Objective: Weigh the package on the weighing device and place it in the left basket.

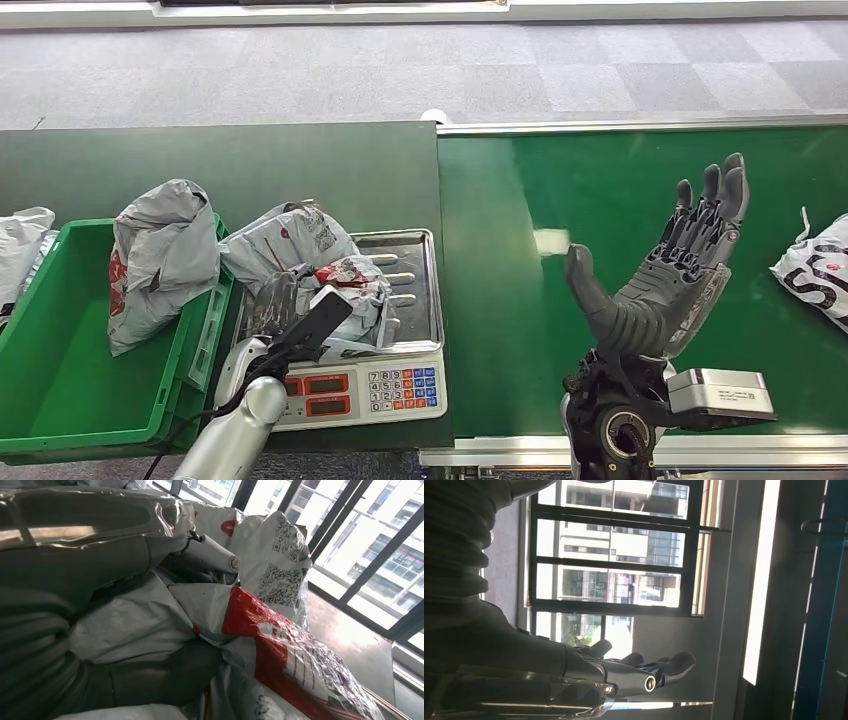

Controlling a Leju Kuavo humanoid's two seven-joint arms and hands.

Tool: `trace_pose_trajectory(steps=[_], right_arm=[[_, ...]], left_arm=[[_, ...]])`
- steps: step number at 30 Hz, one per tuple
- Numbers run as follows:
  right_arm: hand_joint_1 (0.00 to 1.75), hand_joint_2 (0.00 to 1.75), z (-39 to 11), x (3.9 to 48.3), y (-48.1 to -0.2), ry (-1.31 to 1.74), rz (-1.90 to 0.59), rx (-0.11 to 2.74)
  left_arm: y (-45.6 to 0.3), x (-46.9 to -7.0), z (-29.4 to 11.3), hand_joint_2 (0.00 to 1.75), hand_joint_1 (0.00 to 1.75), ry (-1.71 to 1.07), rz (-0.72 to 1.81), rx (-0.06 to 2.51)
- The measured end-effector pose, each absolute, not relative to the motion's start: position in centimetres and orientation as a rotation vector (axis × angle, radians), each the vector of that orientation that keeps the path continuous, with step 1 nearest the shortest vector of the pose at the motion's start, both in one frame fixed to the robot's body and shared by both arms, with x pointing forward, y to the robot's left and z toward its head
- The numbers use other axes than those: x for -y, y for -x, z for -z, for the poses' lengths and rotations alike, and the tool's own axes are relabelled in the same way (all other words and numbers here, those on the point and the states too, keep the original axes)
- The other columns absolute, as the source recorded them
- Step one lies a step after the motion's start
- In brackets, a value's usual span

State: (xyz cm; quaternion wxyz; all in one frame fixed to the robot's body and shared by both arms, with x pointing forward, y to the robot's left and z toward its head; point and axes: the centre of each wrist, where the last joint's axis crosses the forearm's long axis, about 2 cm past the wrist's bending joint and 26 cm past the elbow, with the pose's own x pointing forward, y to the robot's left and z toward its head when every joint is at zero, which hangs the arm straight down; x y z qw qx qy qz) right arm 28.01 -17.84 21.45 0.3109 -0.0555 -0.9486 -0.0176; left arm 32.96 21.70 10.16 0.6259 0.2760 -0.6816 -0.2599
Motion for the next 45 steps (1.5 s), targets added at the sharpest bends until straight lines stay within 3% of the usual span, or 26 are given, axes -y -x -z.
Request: trace_pose_trajectory(steps=[6,12,24,35,45], right_arm=[[0.00,1.75,-21.5,17.9,-28.1,0.139,0.049,2.503],[0.00,1.75,-21.4,17.9,-28.1,0.116,0.047,2.499],[0.00,1.75,-20.9,18.0,-28.4,0.040,0.044,2.479],[0.00,1.75,-20.4,18.1,-28.5,0.045,0.045,2.463],[0.00,1.75,-19.7,18.3,-28.0,0.081,0.049,2.430]], left_arm=[[-32.3,-21.8,-10.6,1.75,1.75,-0.584,0.514,1.716],[-30.8,-21.3,-13.5,1.75,1.75,-0.538,0.402,1.971],[-26.1,-23.1,-19.1,1.75,1.75,-0.627,-0.092,2.434],[-25.0,-24.9,-19.9,1.75,1.75,-0.735,-0.209,2.452],[-25.5,-29.3,-17.4,1.75,1.75,-1.191,-0.072,2.049]])
